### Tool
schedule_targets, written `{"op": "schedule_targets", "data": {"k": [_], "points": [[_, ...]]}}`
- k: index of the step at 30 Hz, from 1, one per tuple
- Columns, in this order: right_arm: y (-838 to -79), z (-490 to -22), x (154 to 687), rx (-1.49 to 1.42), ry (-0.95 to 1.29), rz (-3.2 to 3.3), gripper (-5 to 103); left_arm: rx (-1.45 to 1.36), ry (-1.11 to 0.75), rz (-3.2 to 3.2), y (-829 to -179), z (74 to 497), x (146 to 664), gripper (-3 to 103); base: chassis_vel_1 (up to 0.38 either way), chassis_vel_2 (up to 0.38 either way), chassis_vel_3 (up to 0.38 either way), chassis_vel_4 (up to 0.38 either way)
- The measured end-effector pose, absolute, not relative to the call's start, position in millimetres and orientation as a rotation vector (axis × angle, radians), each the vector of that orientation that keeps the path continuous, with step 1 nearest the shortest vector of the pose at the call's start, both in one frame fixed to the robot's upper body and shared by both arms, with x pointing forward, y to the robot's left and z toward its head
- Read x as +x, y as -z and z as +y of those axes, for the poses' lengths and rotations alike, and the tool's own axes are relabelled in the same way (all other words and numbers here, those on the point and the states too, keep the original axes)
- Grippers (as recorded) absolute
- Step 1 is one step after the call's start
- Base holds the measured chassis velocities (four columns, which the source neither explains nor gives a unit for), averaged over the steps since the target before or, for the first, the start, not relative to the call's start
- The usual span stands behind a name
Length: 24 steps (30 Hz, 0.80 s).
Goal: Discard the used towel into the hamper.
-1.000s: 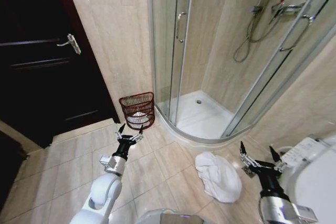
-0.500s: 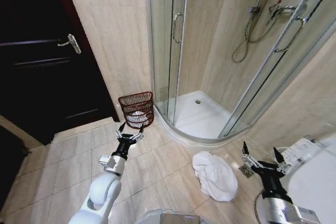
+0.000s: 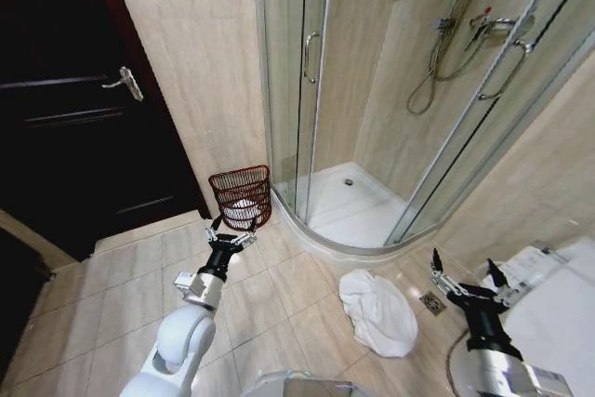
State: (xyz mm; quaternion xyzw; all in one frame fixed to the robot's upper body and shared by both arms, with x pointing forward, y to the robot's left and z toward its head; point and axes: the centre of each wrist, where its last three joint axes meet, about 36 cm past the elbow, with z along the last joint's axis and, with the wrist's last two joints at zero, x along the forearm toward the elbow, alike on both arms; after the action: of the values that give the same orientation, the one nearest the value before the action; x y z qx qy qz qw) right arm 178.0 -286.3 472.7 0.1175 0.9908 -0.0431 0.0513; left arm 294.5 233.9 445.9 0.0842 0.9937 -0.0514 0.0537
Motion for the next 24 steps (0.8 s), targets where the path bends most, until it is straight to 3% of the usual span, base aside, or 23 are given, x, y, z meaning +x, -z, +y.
{"op": "schedule_targets", "data": {"k": [12,17,24], "points": [[-475.5,-285.1,177.7,0.308,0.075,3.017,100,0.179,0.157,3.016,-454.9,225.1,307.2,100,0.0,0.0,0.0,0.0],[-474.5,-284.6,184.5,0.193,0.006,3.02,100,0.043,0.075,2.995,-459.0,249.8,339.5,100,0.0,0.0,0.0,0.0],[-466.0,-281.1,192.1,0.143,0.061,3.032,100,-0.004,0.061,2.991,-457.3,271.5,344.3,100,0.0,0.0,0.0,0.0]]}}
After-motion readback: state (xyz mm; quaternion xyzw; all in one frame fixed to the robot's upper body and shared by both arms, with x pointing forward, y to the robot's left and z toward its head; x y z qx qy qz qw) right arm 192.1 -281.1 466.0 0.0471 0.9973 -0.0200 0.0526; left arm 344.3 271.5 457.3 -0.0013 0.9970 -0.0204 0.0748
